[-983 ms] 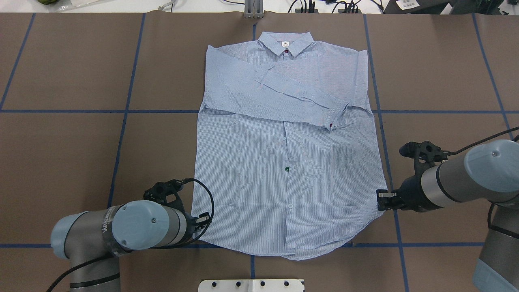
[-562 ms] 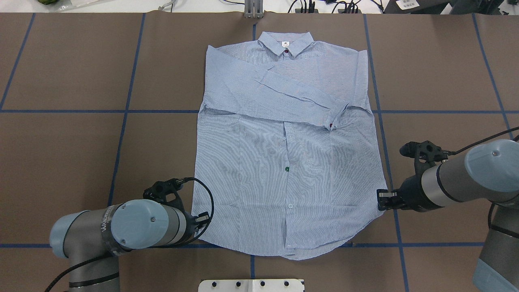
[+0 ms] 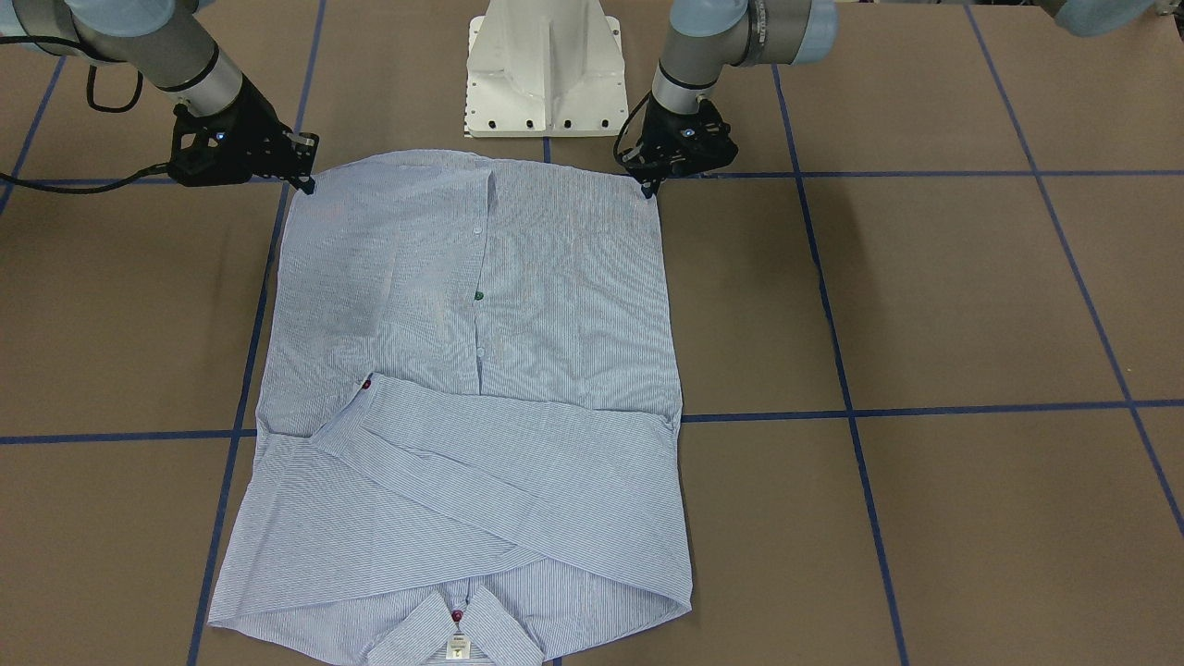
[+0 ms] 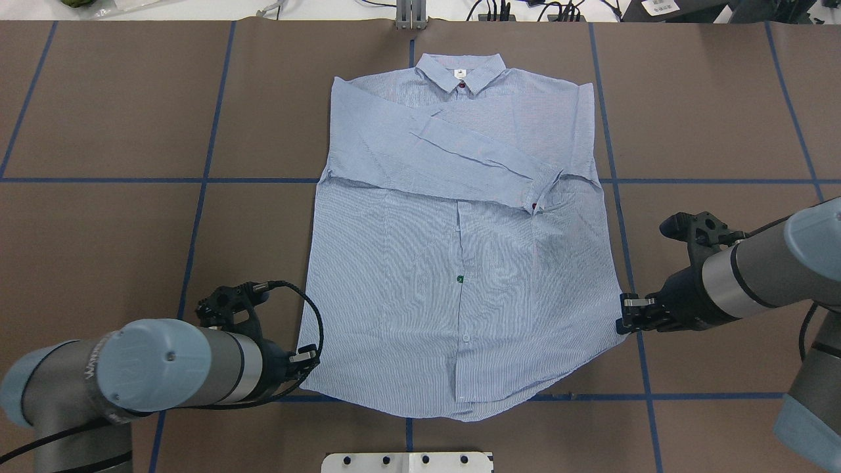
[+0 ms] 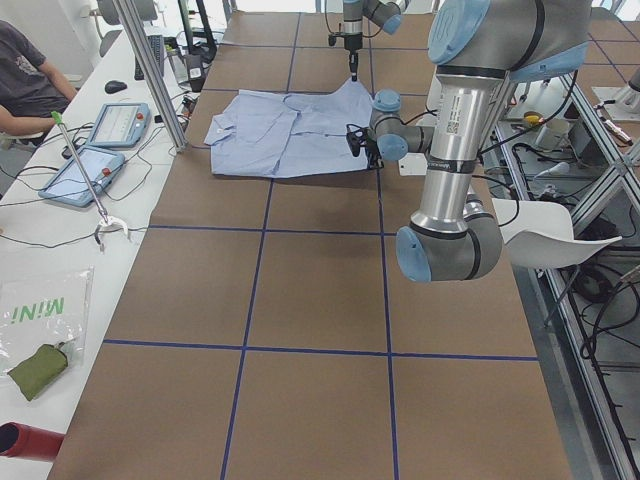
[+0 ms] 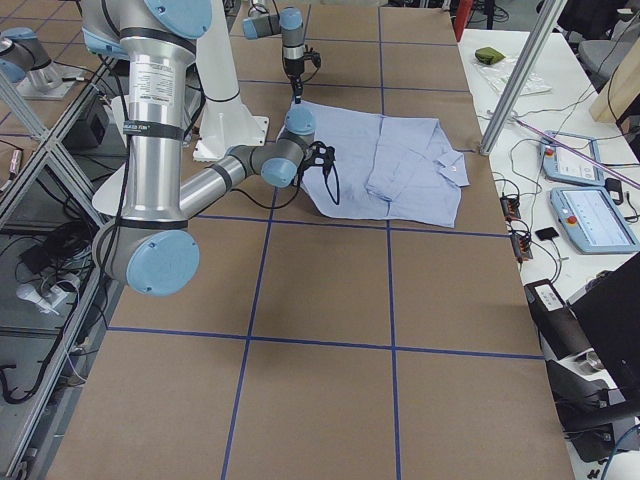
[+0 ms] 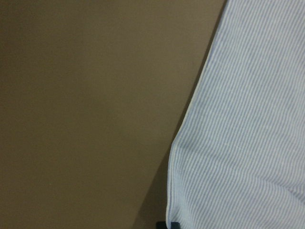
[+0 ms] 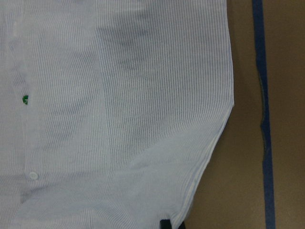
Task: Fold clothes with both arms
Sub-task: 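Lift the hem with both grippers and pull it toward the collar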
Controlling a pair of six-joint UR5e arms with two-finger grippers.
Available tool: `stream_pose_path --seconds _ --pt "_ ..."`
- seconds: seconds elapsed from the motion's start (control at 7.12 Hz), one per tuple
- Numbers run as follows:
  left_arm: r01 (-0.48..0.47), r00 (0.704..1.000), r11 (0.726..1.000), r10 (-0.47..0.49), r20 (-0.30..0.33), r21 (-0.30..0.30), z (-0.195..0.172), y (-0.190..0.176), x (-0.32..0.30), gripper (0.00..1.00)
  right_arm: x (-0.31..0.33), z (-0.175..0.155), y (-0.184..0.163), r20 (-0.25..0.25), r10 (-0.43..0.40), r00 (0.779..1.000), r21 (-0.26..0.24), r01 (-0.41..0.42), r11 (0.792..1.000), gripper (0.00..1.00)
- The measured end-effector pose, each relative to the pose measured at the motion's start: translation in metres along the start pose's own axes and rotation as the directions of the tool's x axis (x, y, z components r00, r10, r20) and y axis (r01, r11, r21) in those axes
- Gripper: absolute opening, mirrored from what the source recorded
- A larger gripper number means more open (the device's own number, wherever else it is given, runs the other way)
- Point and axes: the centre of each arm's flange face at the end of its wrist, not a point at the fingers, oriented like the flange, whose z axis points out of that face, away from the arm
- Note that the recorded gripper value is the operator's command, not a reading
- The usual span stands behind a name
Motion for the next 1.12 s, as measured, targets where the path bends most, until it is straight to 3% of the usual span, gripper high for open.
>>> stream_pose_path --seconds 0.14,0.42,1.12 --pt "-0.018 1.000 1.000 0.018 -0.011 -0.015 -0.013 0.002 -0.005 0.00 -0.001 -0.015 -0.002 0.038 0.000 0.999 -0.021 0.001 1.000 0.00" --pt "-0.042 0.999 0.999 0.042 -0.015 -0.024 -0.019 0.003 -0.008 0.00 -0.002 -0.029 -0.003 0.067 0.000 0.998 -0.036 0.002 0.999 0.00" --pt "-0.074 0.997 0.997 0.074 -0.005 -0.005 -0.015 -0.008 -0.010 0.00 0.005 -0.028 -0.007 0.059 0.013 0.998 -0.037 -0.011 0.999 0.00"
